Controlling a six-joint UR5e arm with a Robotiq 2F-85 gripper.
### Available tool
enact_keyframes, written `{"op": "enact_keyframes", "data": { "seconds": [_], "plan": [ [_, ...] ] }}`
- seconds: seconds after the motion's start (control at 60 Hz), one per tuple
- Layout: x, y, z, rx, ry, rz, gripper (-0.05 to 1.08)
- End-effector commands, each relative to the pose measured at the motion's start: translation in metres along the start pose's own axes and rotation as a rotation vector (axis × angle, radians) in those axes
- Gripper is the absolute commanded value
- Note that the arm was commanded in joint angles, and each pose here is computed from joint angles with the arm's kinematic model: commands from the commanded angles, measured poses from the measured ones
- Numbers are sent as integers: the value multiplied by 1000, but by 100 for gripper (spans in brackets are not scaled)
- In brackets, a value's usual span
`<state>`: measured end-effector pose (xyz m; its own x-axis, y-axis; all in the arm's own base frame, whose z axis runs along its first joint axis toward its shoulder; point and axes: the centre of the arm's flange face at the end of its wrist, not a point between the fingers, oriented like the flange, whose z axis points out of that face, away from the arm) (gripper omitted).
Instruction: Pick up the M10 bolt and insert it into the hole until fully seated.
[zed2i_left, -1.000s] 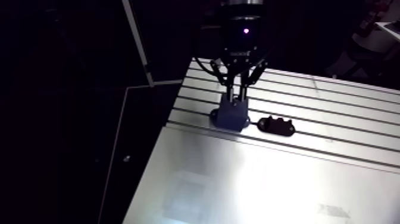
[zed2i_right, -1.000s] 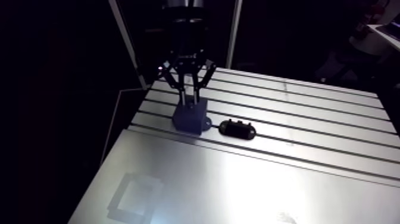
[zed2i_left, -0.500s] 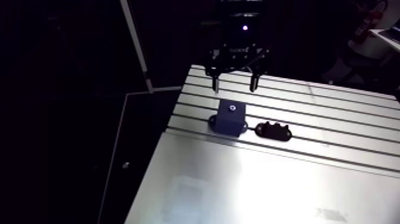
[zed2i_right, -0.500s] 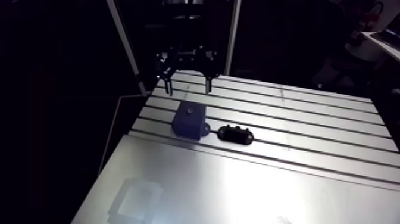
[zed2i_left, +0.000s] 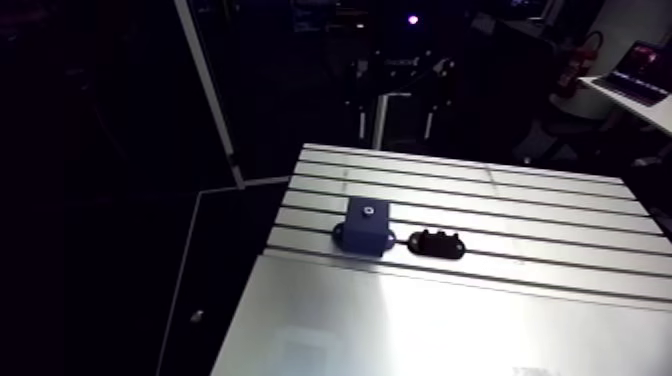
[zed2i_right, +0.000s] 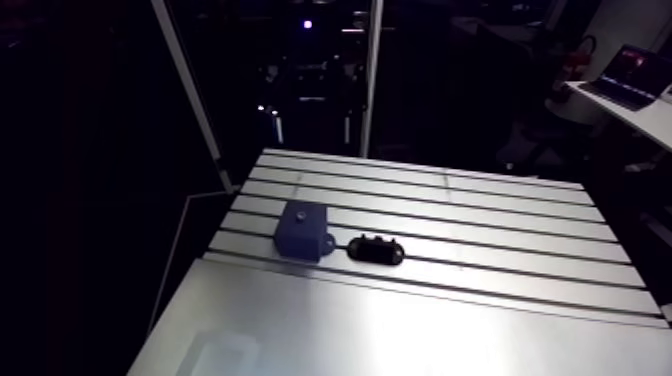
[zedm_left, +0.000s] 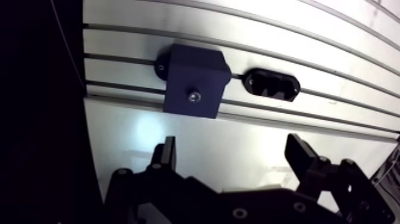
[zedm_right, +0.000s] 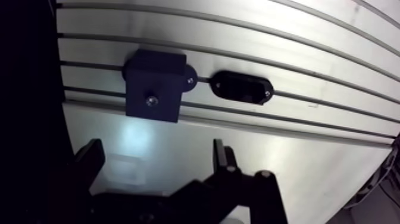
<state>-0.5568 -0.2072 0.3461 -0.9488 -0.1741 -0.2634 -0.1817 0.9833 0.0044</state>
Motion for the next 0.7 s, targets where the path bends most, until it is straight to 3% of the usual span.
{"op": "enact_keyframes", "data": {
  "seconds": [0.017,0.383,0.7],
  "plan": [
    [-16,39,-59,19,95,83,0],
    [-32,70,-116,20,174,137,0],
    [-37,68,-126,20,190,136,0]
  ]
}}
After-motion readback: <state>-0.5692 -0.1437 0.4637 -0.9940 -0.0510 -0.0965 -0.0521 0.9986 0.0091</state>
